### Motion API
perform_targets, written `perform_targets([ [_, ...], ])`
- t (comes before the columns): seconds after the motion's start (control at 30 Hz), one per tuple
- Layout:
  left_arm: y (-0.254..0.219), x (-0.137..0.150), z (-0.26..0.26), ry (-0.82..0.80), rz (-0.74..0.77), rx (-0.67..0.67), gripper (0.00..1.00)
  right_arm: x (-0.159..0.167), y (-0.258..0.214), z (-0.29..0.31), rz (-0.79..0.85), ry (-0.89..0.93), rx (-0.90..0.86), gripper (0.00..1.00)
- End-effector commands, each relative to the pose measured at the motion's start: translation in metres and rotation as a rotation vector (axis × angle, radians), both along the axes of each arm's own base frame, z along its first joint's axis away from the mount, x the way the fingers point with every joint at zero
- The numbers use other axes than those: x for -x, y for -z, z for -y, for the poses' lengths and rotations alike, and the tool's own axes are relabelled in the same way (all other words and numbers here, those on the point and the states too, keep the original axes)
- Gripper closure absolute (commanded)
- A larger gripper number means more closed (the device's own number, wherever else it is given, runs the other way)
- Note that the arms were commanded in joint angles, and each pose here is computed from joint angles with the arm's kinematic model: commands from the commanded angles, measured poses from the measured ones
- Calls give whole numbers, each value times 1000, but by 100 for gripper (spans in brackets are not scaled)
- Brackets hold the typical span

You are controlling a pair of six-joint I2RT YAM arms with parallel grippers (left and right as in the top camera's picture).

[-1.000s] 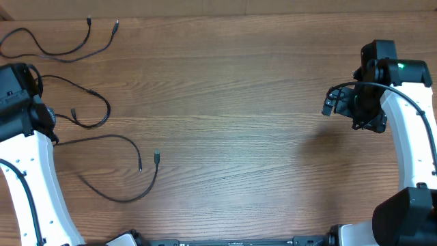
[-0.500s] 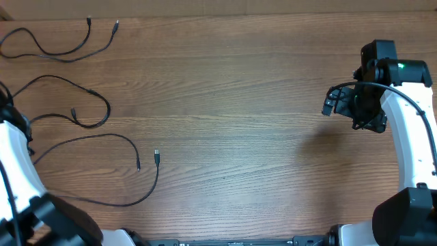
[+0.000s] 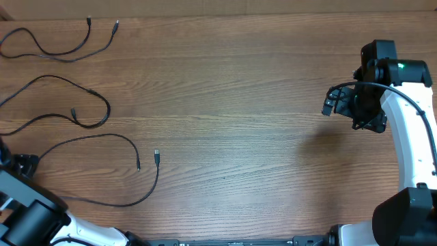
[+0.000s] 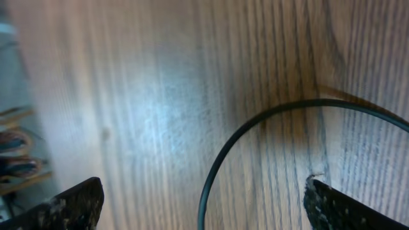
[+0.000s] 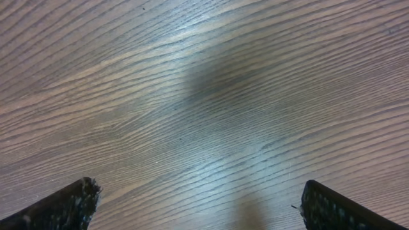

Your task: Untangle cables

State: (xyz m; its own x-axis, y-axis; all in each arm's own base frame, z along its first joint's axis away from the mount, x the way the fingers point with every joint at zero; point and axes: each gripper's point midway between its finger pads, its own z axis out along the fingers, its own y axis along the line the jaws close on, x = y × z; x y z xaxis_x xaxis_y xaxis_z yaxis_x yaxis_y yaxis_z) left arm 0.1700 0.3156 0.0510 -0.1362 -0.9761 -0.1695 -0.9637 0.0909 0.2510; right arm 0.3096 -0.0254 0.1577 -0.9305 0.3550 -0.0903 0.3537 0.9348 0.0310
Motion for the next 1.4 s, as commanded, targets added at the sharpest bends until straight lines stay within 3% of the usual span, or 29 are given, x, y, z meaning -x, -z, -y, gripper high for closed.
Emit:
perform_targets([
  [0.0, 20, -22, 15, 123, 140, 156, 0, 0, 1, 3, -2, 3, 9, 0],
  [0.17, 30, -33, 16, 179, 183, 189, 1, 0, 1, 3, -2, 3, 10, 0],
  [0.23, 33, -31, 16, 184, 171, 191, 12, 0, 1, 3, -2, 3, 10, 0],
  [0.27, 33, -29, 14, 183, 154, 185, 22, 0, 1, 3, -2, 3, 10, 0],
  [0.3, 33, -23, 11, 180, 118, 169, 39, 0, 1, 3, -2, 3, 10, 0],
  [0.33, 32, -18, 8, 180, 92, 154, 46, 0, 1, 3, -2, 3, 10, 0],
  [0.4, 29, -4, 0, 187, 3, 114, 53, 0, 1, 3, -2, 3, 10, 0],
  [0.47, 27, 3, -5, 207, -46, 94, 69, 0, 1, 3, -2, 3, 10, 0],
  [0.57, 24, 0, -10, 208, -40, 74, 77, 0, 1, 3, -2, 3, 10, 0],
  [0.7, 13, -9, -23, 211, -17, 32, 96, 0, 1, 3, -2, 3, 10, 0],
  [1.1, -54, -45, -74, 279, 68, -145, 96, 0, 1, 3, -2, 3, 10, 0],
  [1.37, -68, -21, -96, 222, -57, -251, 96, 0, 1, 3, -2, 3, 10, 0],
])
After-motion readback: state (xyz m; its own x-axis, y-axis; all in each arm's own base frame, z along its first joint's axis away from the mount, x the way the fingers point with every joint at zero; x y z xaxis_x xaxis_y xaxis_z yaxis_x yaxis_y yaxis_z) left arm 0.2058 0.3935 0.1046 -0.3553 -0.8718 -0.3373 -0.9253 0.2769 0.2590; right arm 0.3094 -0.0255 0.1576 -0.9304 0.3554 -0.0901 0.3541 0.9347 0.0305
